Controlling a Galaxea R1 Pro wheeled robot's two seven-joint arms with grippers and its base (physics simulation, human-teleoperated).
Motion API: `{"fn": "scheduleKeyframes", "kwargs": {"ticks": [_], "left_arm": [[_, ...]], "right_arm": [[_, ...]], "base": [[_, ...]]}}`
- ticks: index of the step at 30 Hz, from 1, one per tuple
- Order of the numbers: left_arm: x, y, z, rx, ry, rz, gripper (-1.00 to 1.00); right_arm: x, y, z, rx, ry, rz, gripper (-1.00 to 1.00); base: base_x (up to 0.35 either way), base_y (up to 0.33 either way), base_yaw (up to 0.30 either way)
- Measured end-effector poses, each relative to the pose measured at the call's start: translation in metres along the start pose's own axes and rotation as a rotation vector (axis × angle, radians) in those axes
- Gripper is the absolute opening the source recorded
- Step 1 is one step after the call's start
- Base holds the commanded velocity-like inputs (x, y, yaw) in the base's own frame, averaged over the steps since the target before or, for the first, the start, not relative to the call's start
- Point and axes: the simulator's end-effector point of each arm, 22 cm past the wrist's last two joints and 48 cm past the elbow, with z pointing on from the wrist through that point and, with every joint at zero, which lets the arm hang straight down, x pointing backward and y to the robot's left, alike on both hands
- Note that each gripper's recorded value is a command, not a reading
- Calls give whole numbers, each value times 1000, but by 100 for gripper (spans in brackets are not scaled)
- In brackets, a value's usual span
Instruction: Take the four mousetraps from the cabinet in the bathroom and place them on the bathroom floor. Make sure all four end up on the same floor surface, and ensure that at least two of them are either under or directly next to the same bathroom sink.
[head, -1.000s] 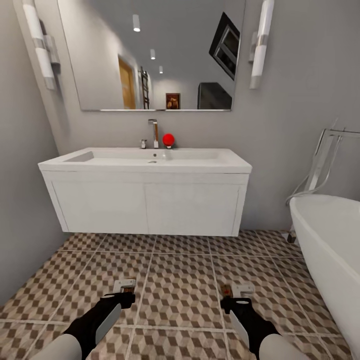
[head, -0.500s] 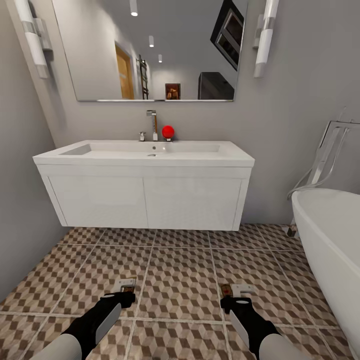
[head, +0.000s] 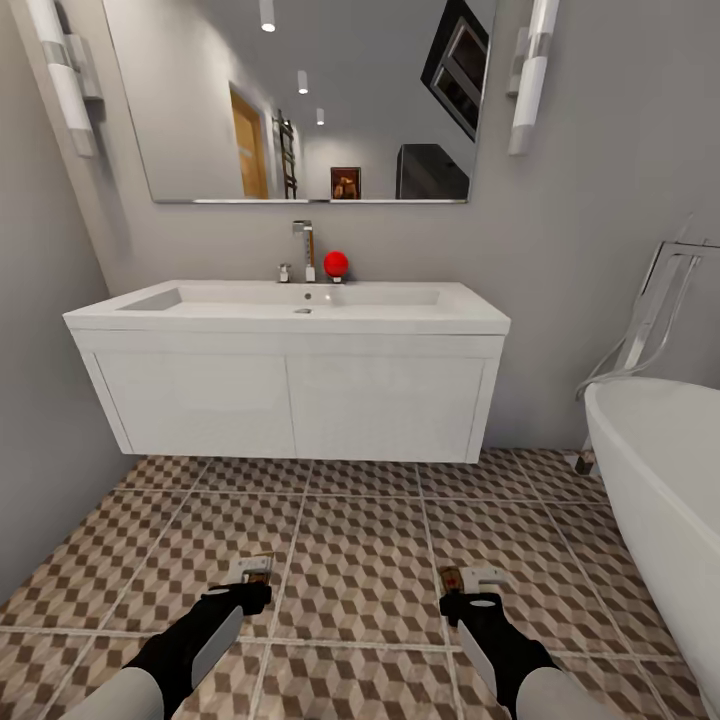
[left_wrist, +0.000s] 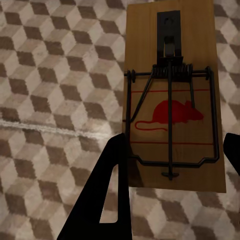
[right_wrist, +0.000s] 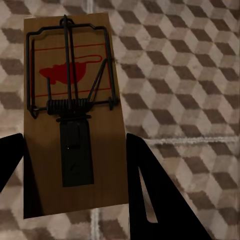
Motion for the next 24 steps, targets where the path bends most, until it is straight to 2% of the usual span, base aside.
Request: {"fn": "scheduleKeyframes", "kwargs": {"ticks": [10, 24], "left_arm": [[-2, 2, 1, -3, -15, -10, -100], [-1, 3, 1, -3, -10, -15, -100]], "right_arm": [[-19, -1, -3, 3, -38, -1, -100], [-21, 0, -3, 1, -41, 1, -100]], "base": [[289, 0, 0], [317, 0, 0]]}}
